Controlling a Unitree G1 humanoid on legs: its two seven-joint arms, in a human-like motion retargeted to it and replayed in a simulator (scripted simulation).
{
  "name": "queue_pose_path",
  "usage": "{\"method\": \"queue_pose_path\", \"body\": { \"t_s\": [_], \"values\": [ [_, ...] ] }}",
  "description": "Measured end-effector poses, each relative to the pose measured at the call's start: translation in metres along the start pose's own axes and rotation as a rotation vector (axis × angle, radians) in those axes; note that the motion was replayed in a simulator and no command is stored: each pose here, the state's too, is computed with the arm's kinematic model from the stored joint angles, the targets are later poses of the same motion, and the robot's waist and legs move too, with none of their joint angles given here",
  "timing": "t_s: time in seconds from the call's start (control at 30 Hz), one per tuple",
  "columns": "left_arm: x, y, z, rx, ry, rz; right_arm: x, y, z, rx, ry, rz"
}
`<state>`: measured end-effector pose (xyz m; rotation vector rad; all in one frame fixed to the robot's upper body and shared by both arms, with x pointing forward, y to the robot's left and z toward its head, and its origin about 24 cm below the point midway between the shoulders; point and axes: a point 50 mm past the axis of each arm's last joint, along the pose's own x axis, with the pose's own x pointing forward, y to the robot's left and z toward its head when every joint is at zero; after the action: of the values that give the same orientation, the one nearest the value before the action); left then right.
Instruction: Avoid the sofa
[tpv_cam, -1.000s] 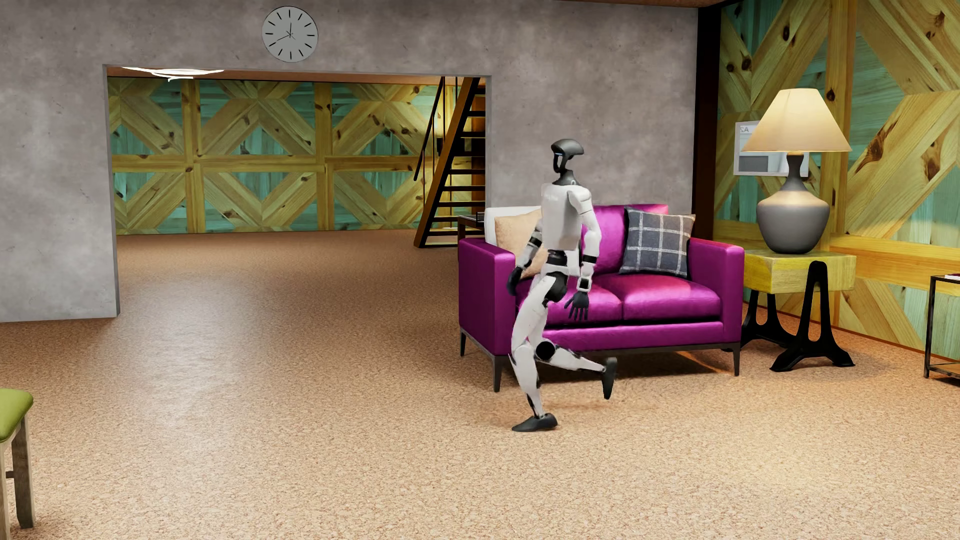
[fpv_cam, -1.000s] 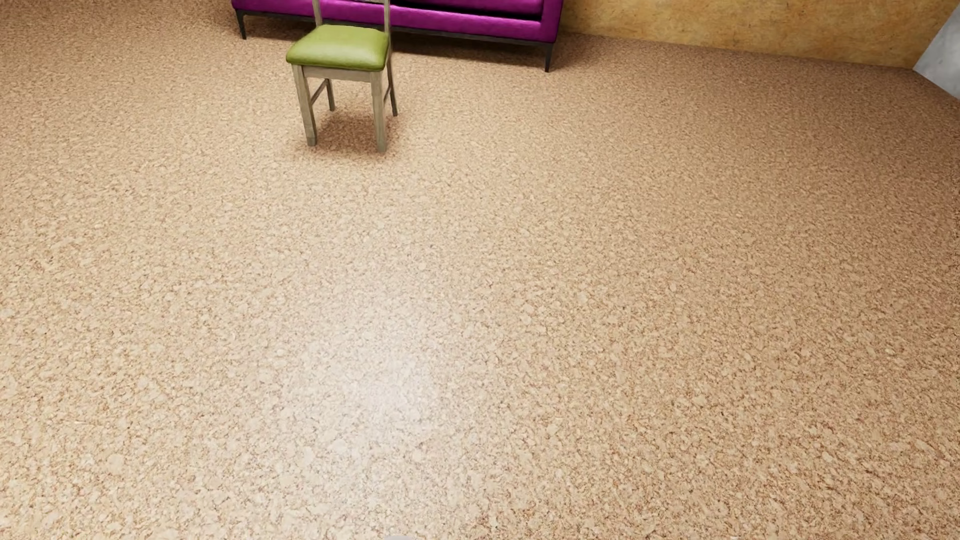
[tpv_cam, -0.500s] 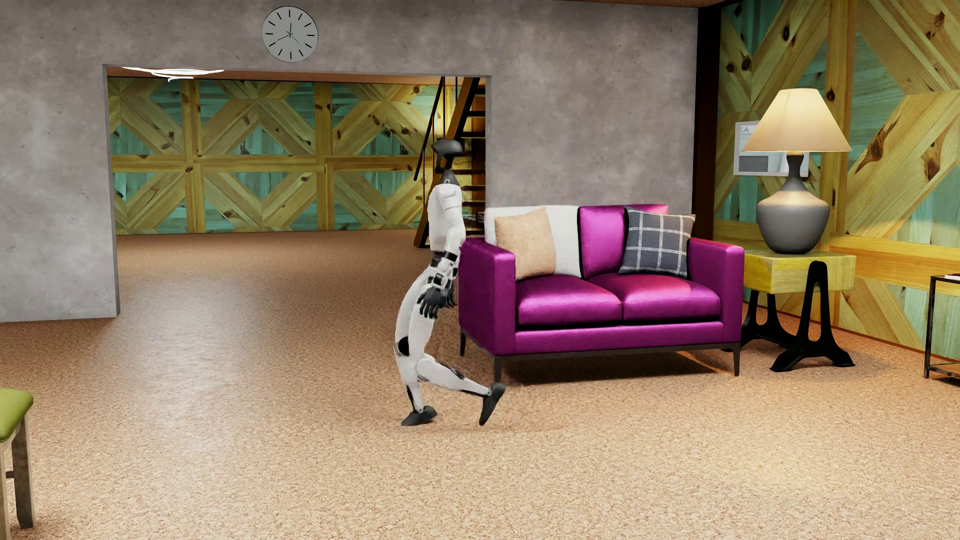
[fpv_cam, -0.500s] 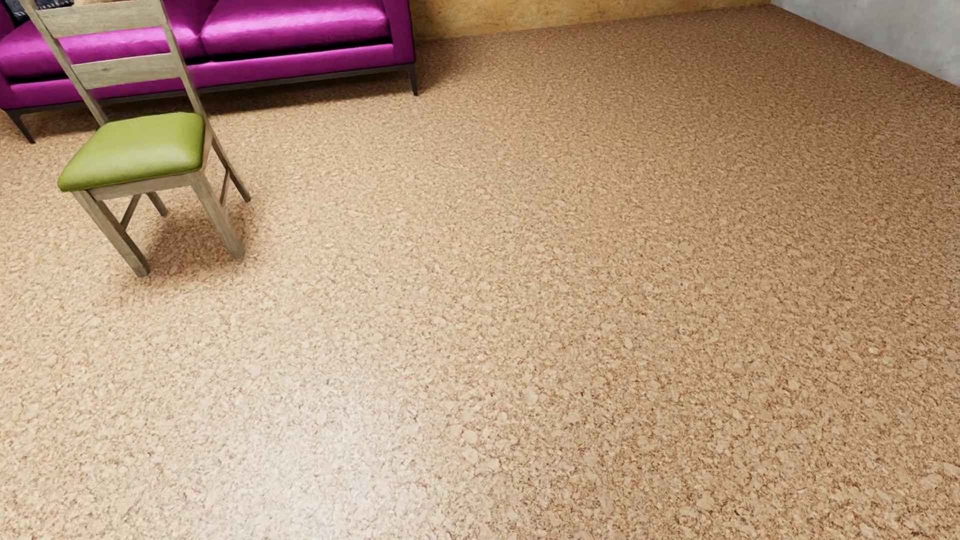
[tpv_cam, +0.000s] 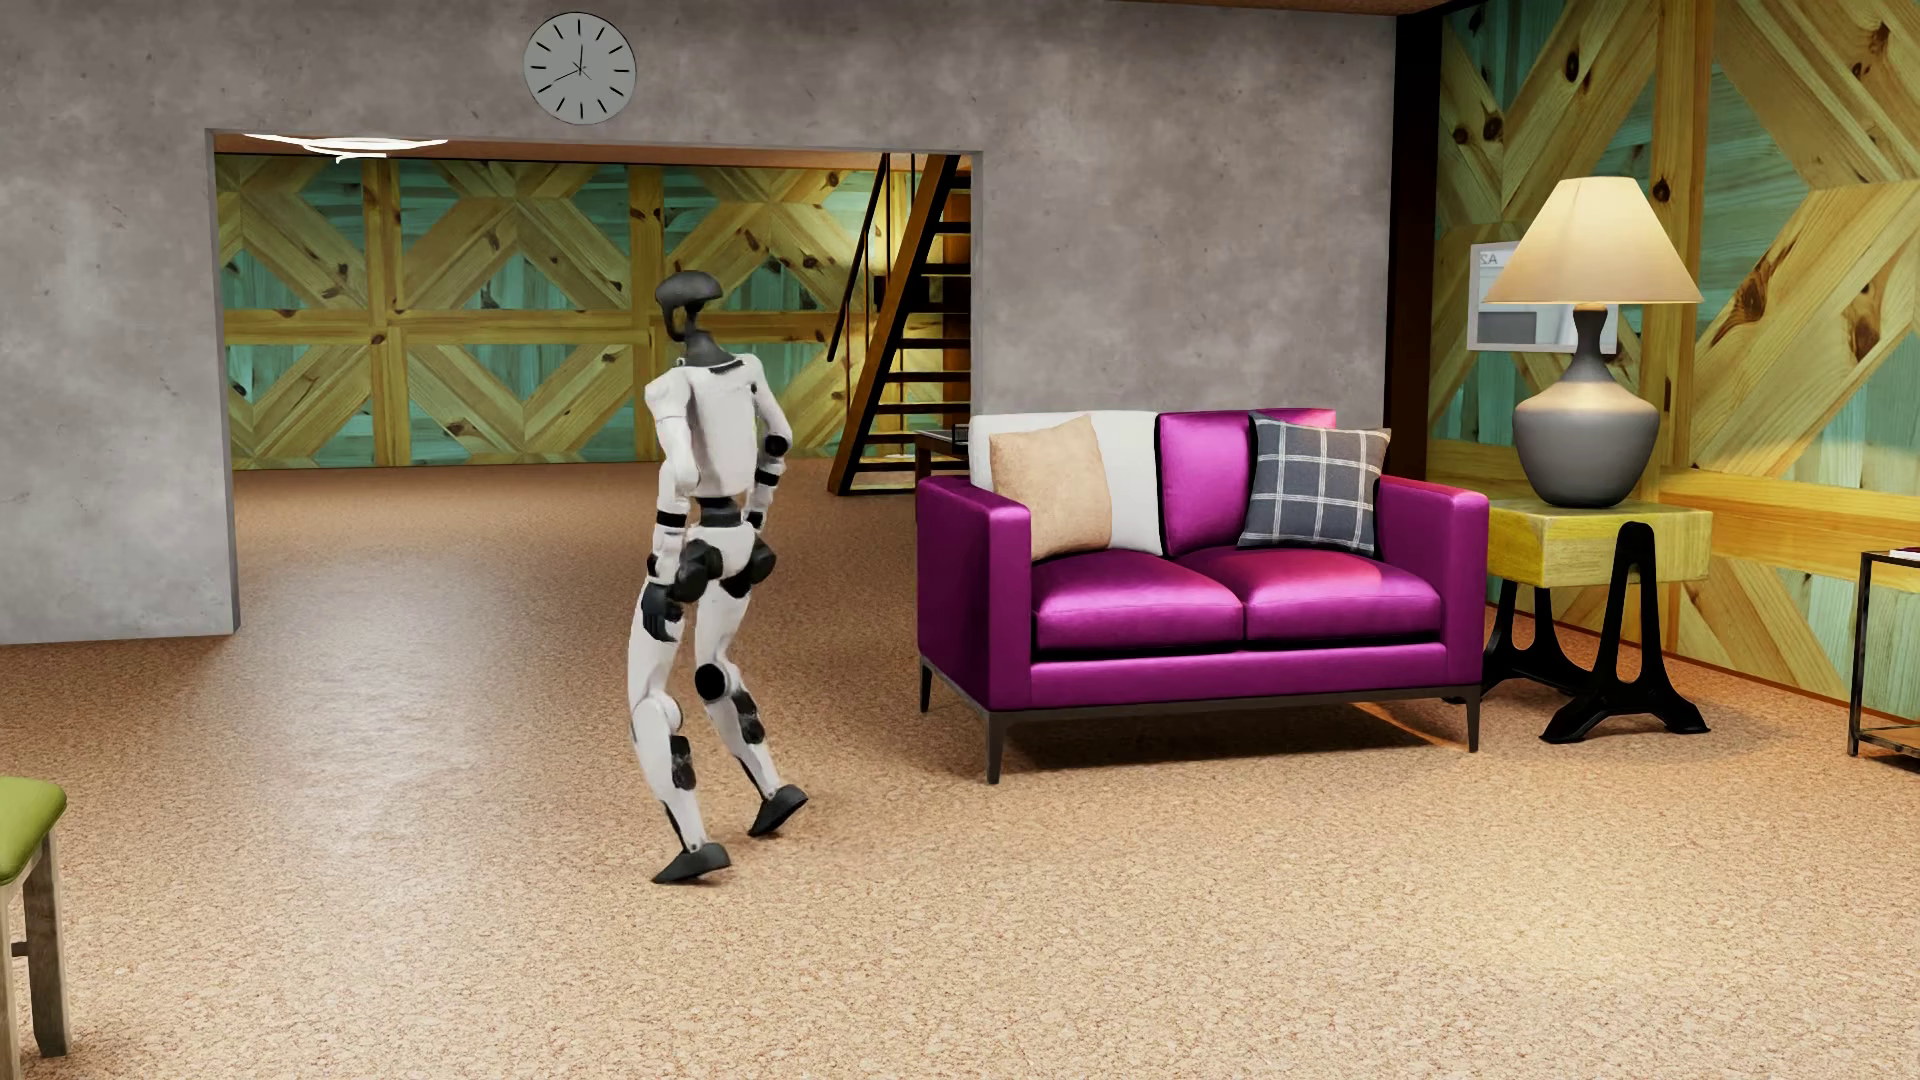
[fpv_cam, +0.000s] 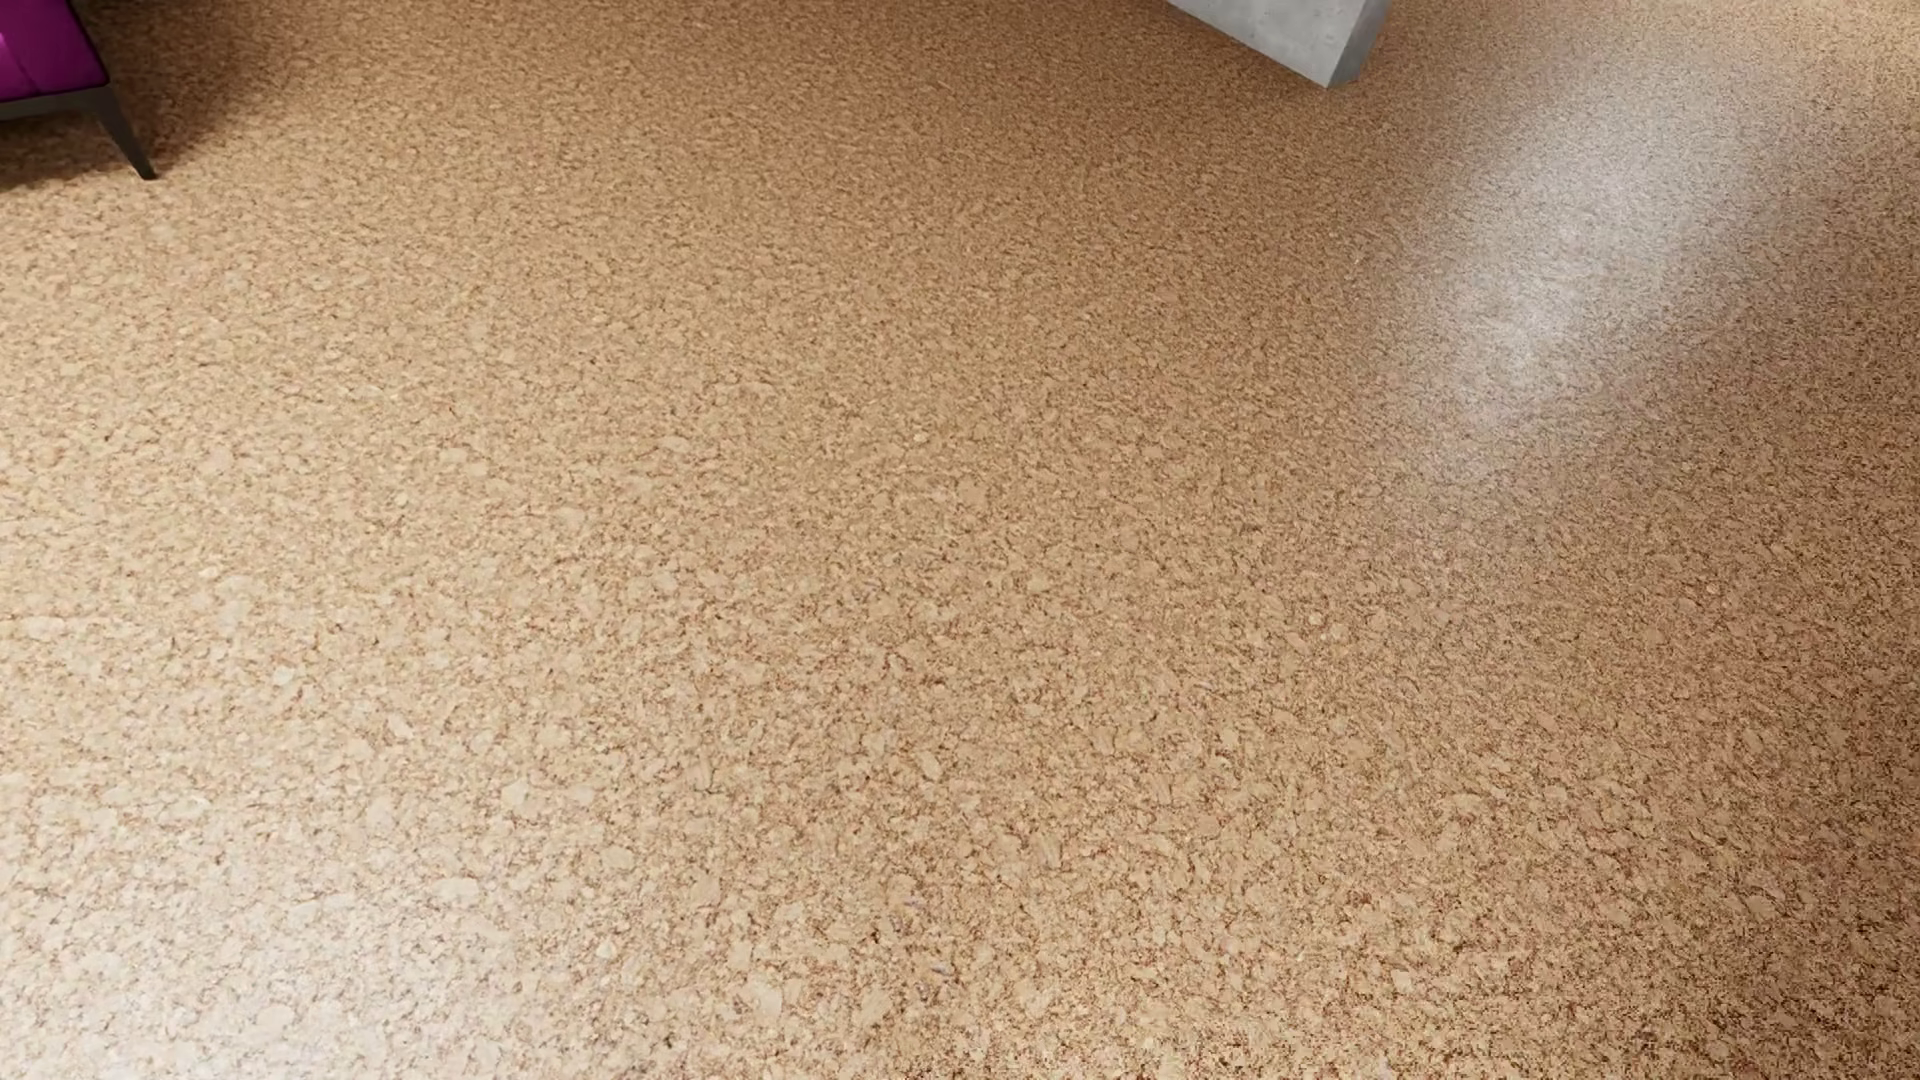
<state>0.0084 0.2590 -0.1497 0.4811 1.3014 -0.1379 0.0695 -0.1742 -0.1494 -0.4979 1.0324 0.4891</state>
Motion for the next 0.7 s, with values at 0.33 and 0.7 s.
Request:
{"method": "queue_pose_path", "body": {
  "t_s": [0.33,0.7],
  "values": [
    [0.002,0.021,0.087,0.026,-0.296,0.048,-0.062,0.059,-0.130,-0.085,0.470,0.200],
    [-0.016,-0.046,-0.035,0.102,0.074,-0.154,-0.004,-0.056,0.022,0.017,-0.093,-0.159]
  ]
}}
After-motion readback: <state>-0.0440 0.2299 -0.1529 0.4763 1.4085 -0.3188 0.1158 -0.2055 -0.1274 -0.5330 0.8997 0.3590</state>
